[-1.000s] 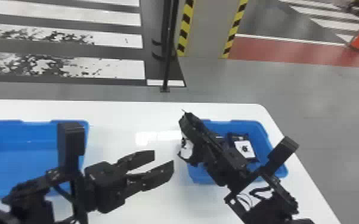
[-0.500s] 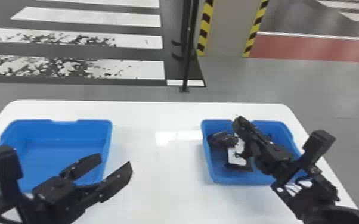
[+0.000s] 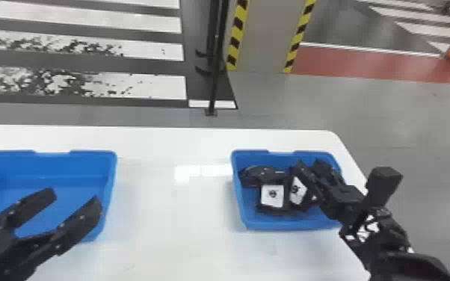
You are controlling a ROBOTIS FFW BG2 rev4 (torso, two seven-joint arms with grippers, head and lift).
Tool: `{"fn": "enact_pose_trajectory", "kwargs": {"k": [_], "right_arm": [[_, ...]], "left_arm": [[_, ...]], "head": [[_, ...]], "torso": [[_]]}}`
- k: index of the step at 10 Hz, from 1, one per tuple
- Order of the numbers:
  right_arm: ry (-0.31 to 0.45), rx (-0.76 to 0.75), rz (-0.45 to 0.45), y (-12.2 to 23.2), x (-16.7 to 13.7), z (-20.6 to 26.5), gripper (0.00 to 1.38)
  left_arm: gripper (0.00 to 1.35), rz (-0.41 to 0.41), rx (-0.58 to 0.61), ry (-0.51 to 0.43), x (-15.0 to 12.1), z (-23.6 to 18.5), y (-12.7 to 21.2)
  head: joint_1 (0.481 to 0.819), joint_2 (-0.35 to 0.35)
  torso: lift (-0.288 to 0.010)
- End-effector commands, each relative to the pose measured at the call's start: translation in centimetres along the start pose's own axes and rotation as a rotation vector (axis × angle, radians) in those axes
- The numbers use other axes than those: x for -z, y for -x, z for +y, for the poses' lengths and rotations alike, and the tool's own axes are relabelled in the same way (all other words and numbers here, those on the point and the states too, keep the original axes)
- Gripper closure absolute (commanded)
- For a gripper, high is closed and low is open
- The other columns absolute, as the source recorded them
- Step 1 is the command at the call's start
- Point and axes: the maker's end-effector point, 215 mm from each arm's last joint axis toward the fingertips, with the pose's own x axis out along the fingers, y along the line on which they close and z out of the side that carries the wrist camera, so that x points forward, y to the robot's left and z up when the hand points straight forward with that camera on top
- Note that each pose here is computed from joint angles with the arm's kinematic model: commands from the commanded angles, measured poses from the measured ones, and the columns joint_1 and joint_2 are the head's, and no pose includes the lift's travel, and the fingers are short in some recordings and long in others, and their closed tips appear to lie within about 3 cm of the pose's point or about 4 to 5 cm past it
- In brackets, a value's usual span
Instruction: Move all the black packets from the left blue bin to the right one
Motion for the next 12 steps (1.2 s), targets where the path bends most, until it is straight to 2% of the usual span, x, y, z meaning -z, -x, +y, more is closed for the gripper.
{"fn": "enact_pose_trajectory", "kwargs": {"k": [1, 3, 5, 6, 7, 8, 10, 12], "right_arm": [[0.016, 0.008, -0.020, 2.3, -0.2, 0.9, 0.12], [0.042, 0.007, -0.033, 7.0, -0.3, 3.5, 0.13], [0.024, 0.034, -0.039, 13.2, -0.7, 5.2, 0.13], [0.035, 0.065, -0.052, 16.2, -1.9, 5.6, 0.13], [0.047, 0.081, -0.064, 18.0, -2.9, 6.1, 0.13], [0.073, 0.094, -0.088, 19.6, -4.2, 6.6, 0.13], [0.092, 0.087, -0.074, 21.0, -4.3, 7.5, 0.13], [0.090, 0.081, -0.074, 20.9, -4.1, 7.8, 0.13]], "left_arm": [[0.18, -0.011, -0.077, -0.049, -0.3, 2.5, 1.5], [0.18, -0.057, -0.189, -0.122, -1.0, 5.5, 4.6], [0.18, -0.124, -0.281, -0.210, -1.4, 7.8, 7.6], [0.18, -0.138, -0.324, -0.277, -1.2, 9.0, 9.1], [0.18, -0.108, -0.360, -0.328, -0.7, 10.2, 10.4], [0.19, -0.102, -0.376, -0.348, -0.2, 10.6, 11.4], [0.19, -0.106, -0.360, -0.335, 0.6, 9.5, 11.6], [0.19, -0.115, -0.343, -0.317, 0.7, 8.7, 10.8]], "head": [[0.695, -0.186], [0.695, -0.131], [0.695, -0.073], [0.695, -0.043], [0.695, -0.021], [0.695, -0.007], [0.695, 0.042], [0.695, 0.037]], "torso": [[-0.140], [-0.140], [-0.140], [-0.140], [-0.140], [-0.140], [-0.140], [-0.140]]}}
